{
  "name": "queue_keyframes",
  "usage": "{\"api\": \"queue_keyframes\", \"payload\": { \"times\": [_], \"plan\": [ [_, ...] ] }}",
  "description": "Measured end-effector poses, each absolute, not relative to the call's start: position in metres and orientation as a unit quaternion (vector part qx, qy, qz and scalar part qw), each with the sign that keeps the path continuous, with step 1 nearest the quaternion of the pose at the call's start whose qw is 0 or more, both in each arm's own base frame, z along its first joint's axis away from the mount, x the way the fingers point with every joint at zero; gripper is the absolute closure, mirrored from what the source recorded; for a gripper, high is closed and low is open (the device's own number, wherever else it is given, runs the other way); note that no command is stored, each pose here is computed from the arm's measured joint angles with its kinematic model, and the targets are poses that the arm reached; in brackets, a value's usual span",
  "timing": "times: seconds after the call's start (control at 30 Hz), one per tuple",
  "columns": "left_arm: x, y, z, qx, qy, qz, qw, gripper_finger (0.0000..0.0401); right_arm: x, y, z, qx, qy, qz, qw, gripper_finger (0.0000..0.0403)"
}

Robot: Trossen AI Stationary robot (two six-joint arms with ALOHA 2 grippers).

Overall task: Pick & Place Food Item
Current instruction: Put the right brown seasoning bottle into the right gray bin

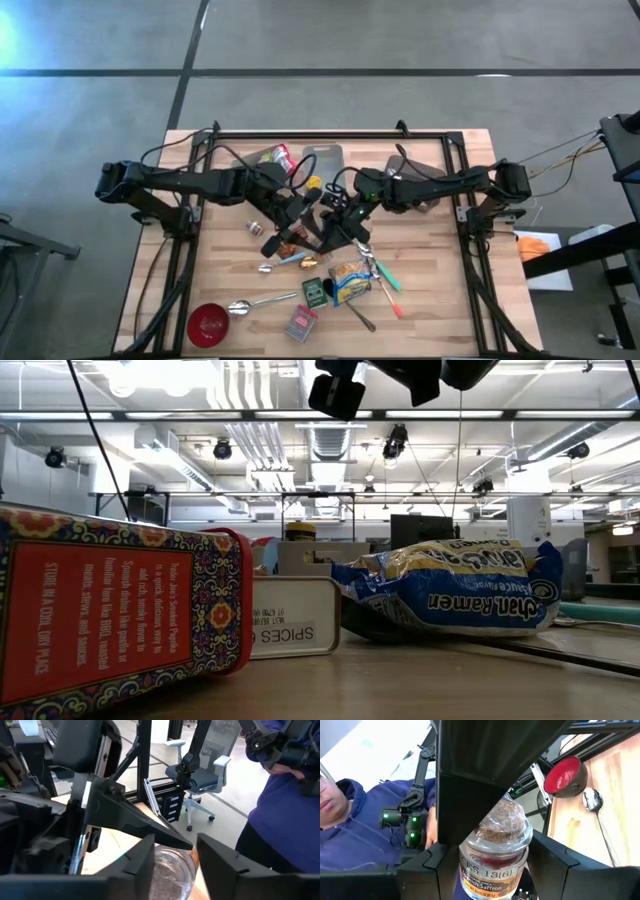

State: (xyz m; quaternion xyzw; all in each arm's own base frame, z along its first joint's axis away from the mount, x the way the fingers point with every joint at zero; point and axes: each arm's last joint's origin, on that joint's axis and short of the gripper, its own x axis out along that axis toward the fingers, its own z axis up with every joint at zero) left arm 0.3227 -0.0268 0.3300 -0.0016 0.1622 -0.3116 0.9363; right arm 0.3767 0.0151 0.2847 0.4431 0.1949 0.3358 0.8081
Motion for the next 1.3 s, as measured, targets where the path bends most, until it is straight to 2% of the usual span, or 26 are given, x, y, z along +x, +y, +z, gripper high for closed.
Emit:
{"api": "queue_keyframes", "payload": {
  "times": [0.27,0.47,1.03,1.17,1.3],
  "plan": [
    [0.322,-0.027,0.325,-0.002,0.181,-0.313,0.932,0.0131,0.374,0.018,0.294,0.445,0.192,0.376,0.790,0.0218],
    [0.322,-0.027,0.327,0.027,0.164,-0.324,0.931,0.0095,0.373,0.017,0.294,0.449,0.194,0.380,0.785,0.0218],
    [0.324,-0.026,0.329,0.039,0.145,-0.316,0.937,0.0097,0.375,0.017,0.295,0.452,0.184,0.367,0.792,0.0218],
    [0.324,-0.026,0.329,0.047,0.141,-0.317,0.937,0.0133,0.375,0.017,0.295,0.454,0.181,0.361,0.794,0.0218],
    [0.324,-0.026,0.329,0.047,0.141,-0.318,0.936,0.0198,0.375,0.017,0.295,0.456,0.181,0.358,0.794,0.0218]
  ]
}}
